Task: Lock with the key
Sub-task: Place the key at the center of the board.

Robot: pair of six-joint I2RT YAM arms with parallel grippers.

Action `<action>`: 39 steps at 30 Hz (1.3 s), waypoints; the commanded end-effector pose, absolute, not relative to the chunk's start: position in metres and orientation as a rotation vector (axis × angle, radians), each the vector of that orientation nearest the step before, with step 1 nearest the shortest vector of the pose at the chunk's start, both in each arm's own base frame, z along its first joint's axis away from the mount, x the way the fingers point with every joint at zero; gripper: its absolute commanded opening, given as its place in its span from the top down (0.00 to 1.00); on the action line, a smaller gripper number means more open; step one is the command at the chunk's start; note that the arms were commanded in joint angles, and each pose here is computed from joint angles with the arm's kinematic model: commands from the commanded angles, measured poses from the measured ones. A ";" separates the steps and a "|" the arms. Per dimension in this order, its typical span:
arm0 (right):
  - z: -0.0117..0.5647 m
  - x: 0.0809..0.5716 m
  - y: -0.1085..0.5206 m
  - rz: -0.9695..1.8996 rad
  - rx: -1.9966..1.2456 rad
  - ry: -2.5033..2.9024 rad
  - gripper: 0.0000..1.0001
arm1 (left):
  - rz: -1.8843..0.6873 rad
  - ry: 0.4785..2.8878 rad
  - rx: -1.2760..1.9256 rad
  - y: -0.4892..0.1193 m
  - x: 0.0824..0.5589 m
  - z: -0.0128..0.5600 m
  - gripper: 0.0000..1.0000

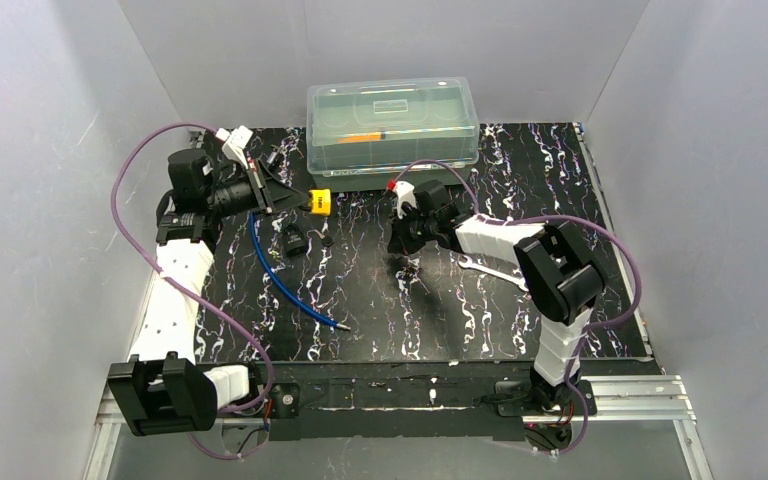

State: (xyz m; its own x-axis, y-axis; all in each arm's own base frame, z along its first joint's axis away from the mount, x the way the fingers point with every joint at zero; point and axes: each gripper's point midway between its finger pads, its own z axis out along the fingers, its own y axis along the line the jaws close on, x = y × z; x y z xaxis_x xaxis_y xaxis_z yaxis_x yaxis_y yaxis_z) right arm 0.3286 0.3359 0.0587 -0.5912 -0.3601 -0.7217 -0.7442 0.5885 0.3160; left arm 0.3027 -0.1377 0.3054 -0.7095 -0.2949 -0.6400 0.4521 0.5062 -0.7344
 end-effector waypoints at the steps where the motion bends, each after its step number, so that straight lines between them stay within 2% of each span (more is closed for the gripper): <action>1: 0.062 0.356 0.338 0.727 -0.895 2.104 0.97 | -1.256 1.936 0.207 -0.139 0.289 0.321 1.00; 3: 0.056 0.359 0.334 0.708 -0.891 2.118 0.92 | -1.251 1.957 0.211 -0.139 0.288 0.316 1.00; 4: 0.053 0.361 0.332 0.696 -0.909 2.113 0.86 | -1.250 1.964 0.209 -0.138 0.287 0.315 1.00; 8: 0.061 0.360 0.328 0.710 -0.932 2.118 0.55 | -1.322 1.978 0.214 -0.143 0.280 0.311 1.00; 12: 0.096 0.348 0.328 0.761 -0.968 2.068 0.23 | -1.455 1.941 0.246 -0.151 0.272 0.318 1.00; 16: 0.136 0.320 0.327 0.870 -1.022 2.009 0.08 | -1.484 1.914 0.203 -0.152 0.272 0.324 1.00; 22: 0.188 0.267 0.332 1.147 -1.091 1.909 0.02 | -1.509 1.895 0.201 -0.154 0.262 0.331 1.00; 27: 0.234 0.231 0.340 1.375 -1.175 1.762 0.09 | -1.618 1.918 0.188 -0.159 0.254 0.331 1.00; 32: 0.267 0.209 0.338 1.399 -1.251 1.610 0.10 | -1.698 1.935 0.242 -0.169 0.237 0.334 1.00; 39: 0.272 0.196 0.340 1.390 -1.330 1.580 0.28 | -1.807 1.976 0.348 -0.198 0.210 0.333 1.00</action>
